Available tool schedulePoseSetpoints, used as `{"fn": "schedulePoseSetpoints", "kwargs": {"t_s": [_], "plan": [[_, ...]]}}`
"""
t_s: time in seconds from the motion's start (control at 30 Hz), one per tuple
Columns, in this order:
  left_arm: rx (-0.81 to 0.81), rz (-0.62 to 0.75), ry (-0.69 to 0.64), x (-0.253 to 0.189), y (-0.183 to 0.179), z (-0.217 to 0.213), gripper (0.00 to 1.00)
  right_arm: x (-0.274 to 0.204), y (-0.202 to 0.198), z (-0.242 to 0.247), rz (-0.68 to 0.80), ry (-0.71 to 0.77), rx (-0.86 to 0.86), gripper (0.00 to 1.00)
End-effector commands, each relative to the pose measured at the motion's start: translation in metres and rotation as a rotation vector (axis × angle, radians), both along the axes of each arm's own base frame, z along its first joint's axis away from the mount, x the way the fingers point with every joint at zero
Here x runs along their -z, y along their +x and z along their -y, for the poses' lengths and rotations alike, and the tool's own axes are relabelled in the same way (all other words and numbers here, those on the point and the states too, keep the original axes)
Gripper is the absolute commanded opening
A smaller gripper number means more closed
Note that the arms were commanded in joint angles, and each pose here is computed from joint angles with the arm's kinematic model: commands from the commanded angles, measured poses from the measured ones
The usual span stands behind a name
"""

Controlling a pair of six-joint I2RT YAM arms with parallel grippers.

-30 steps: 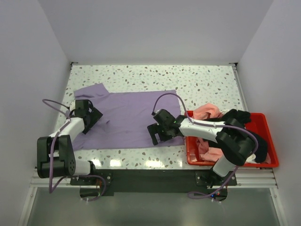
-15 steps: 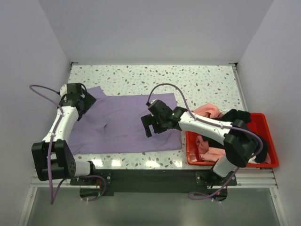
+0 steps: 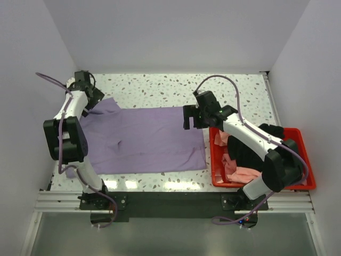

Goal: Fold and stack the t-shirts
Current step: Fold the tshirt

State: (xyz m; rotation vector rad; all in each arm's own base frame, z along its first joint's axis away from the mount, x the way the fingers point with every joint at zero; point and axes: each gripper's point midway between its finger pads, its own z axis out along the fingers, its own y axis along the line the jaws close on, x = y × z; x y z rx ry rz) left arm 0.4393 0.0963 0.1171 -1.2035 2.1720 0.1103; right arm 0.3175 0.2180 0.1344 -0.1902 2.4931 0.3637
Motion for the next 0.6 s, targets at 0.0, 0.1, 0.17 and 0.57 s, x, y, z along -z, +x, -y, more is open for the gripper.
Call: {"fn": "schedulePoseSetpoints", "kwargs": {"t_s": [0.0, 0.1, 0.17, 0.57], "plan": [[-0.008, -0.059, 0.013, 0.011, -0.004, -0.011, 1.00, -0.009, 0.004, 0.007, 0.027, 0.016, -0.020, 0.99], [-0.031, -0.045, 0.016, 0.024, 0.006, -0.017, 1.00, -0.003, 0.008, 0.012, 0.014, 0.010, -0.021, 0.99], [-0.044, -0.033, 0.015, 0.034, 0.016, -0.022, 1.00, -0.002, 0.009, 0.014, 0.004, 0.007, -0.043, 0.99], [-0.045, 0.018, 0.055, 0.054, 0.083, -0.046, 1.00, 0.008, 0.013, 0.031, -0.017, -0.029, -0.018, 0.99]]}}
